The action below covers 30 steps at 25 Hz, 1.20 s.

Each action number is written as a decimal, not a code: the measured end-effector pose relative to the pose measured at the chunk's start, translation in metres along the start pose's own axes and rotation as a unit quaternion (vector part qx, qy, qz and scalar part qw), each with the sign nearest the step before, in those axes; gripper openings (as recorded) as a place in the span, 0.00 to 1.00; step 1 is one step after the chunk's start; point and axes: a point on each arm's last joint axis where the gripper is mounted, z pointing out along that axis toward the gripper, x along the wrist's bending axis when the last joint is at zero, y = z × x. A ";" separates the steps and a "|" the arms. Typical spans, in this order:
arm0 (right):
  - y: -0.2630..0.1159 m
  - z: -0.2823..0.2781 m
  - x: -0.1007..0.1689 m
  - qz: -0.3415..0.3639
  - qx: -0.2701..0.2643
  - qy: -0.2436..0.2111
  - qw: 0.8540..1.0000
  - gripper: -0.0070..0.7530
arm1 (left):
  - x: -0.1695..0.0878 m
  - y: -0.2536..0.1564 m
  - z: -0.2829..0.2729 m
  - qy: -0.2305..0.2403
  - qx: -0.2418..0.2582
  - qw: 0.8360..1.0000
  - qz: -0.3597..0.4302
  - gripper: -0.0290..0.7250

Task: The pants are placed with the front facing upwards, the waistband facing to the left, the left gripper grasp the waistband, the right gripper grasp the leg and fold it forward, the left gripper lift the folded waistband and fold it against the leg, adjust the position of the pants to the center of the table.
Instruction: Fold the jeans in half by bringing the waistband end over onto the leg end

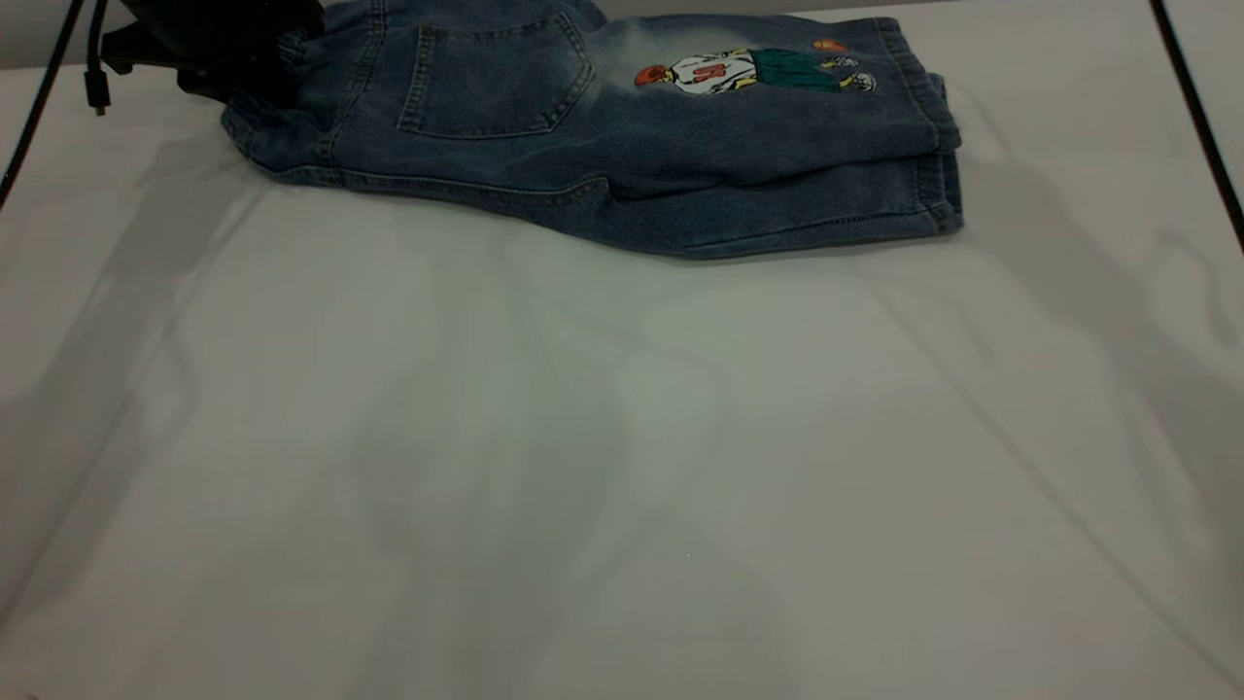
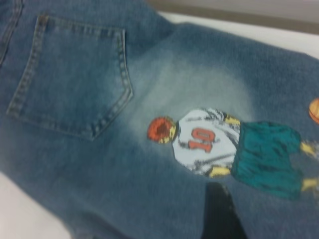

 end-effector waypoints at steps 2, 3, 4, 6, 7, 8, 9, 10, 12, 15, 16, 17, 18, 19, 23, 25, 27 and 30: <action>-0.005 0.014 -0.003 0.003 0.000 0.003 1.000 0.47 | 0.000 -0.002 0.000 0.000 0.009 1.000 0.000 0.22; -0.007 0.020 -0.004 0.005 -0.005 0.004 1.000 0.47 | 0.000 -0.003 0.000 0.000 0.014 1.000 0.000 0.22; -0.009 0.027 -0.006 0.009 -0.008 0.005 1.000 0.47 | 0.000 -0.004 0.000 0.000 0.021 1.000 0.000 0.22; -0.015 0.042 -0.004 0.007 -0.012 0.010 1.000 0.47 | 0.000 -0.005 0.000 -0.001 0.028 1.000 0.005 0.22; -0.018 0.049 -0.005 0.008 -0.011 0.014 1.000 0.47 | 0.000 -0.005 0.000 -0.001 0.031 0.999 0.009 0.22; -0.020 0.055 -0.002 0.003 -0.011 0.019 1.000 0.47 | 0.000 -0.006 0.000 -0.002 0.036 0.999 0.009 0.22; -0.022 0.061 0.002 -0.007 -0.011 0.021 1.000 0.47 | 0.000 -0.007 -0.001 -0.002 0.039 0.999 0.009 0.22; -0.022 0.065 0.007 -0.020 -0.013 0.025 0.999 0.47 | 0.000 -0.007 -0.001 -0.002 0.043 0.999 0.012 0.22; -0.023 0.075 0.017 -0.046 -0.011 0.032 0.998 0.47 | -0.001 -0.008 -0.002 -0.003 0.048 0.999 0.020 0.22; -0.027 0.090 0.032 -0.081 -0.003 0.038 0.996 0.47 | -0.001 -0.009 -0.008 -0.004 0.062 0.998 0.022 0.22; -0.029 0.096 0.035 -0.092 0.002 0.039 0.995 0.47 | -0.002 -0.008 -0.010 -0.004 0.064 0.998 0.023 0.22; -0.030 0.100 0.039 -0.102 0.005 0.041 0.994 0.47 | -0.002 -0.008 -0.012 -0.003 0.065 0.998 0.027 0.22; -0.031 0.105 0.042 -0.114 0.011 0.041 0.993 0.47 | -0.002 -0.006 -0.015 -0.004 0.064 0.997 0.034 0.22; -0.033 0.110 0.044 -0.126 0.017 0.041 0.991 0.47 | -0.003 -0.005 -0.019 -0.004 0.065 0.997 0.038 0.22; -0.034 0.119 0.047 -0.176 0.037 0.029 0.983 0.50 | -0.005 0.006 -0.032 -0.006 0.050 0.998 0.042 0.22; -0.035 0.123 0.046 -0.204 0.045 0.017 0.978 0.53 | -0.006 0.011 -0.037 -0.007 0.045 0.998 0.043 0.22; -0.042 0.128 0.045 -0.222 0.065 0.010 0.973 0.55 | -0.007 0.013 -0.040 -0.007 0.043 0.998 0.045 0.22; -0.049 0.134 0.044 -0.254 0.084 -0.004 0.964 0.58 | -0.008 0.018 -0.046 -0.009 0.034 0.998 0.045 0.21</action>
